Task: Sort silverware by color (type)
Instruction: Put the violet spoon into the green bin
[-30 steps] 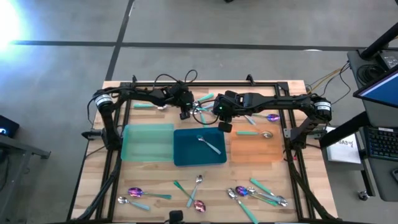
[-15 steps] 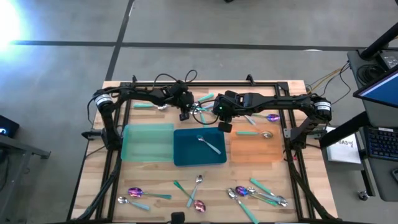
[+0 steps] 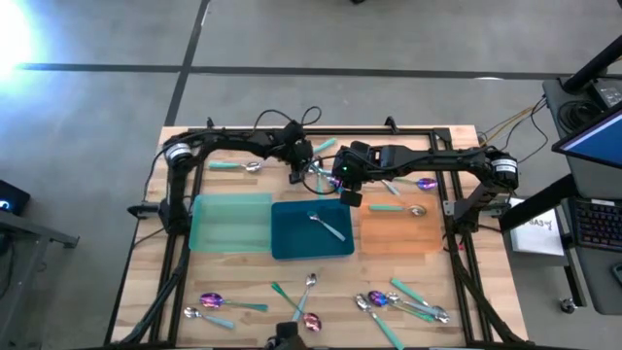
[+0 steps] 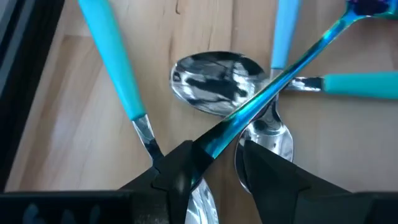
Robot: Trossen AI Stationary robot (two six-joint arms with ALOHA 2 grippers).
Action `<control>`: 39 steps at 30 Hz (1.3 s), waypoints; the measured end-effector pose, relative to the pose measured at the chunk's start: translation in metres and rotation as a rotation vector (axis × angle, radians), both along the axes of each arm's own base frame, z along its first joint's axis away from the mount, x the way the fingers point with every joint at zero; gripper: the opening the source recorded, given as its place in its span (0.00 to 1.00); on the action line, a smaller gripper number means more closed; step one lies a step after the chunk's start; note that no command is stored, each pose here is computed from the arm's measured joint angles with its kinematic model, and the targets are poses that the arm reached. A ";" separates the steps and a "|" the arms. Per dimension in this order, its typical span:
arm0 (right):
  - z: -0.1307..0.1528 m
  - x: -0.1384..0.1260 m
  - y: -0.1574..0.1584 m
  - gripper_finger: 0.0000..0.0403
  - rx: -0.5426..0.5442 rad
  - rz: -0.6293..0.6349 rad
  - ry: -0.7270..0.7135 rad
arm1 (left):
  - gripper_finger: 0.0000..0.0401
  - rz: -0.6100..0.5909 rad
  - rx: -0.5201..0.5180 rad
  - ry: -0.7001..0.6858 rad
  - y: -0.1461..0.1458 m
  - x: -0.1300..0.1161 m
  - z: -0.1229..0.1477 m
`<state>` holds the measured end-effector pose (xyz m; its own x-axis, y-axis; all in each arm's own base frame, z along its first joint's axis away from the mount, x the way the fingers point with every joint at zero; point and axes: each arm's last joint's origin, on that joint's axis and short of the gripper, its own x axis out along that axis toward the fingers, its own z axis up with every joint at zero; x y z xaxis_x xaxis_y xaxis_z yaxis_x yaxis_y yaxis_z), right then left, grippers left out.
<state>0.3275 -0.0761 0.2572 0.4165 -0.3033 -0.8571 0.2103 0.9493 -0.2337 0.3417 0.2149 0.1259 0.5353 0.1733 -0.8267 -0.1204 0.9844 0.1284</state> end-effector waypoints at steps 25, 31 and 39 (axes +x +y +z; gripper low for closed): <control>-0.004 -0.001 0.000 0.23 -0.009 0.024 0.021 | 0.00 0.013 -0.149 0.118 0.001 0.004 0.009; -0.008 -0.003 0.001 0.24 -0.006 0.025 0.035 | 0.00 0.005 -0.179 0.157 -0.007 -0.001 0.018; -0.017 -0.006 0.001 0.22 -0.004 0.029 0.060 | 0.00 -0.014 -0.160 0.123 -0.010 0.007 0.026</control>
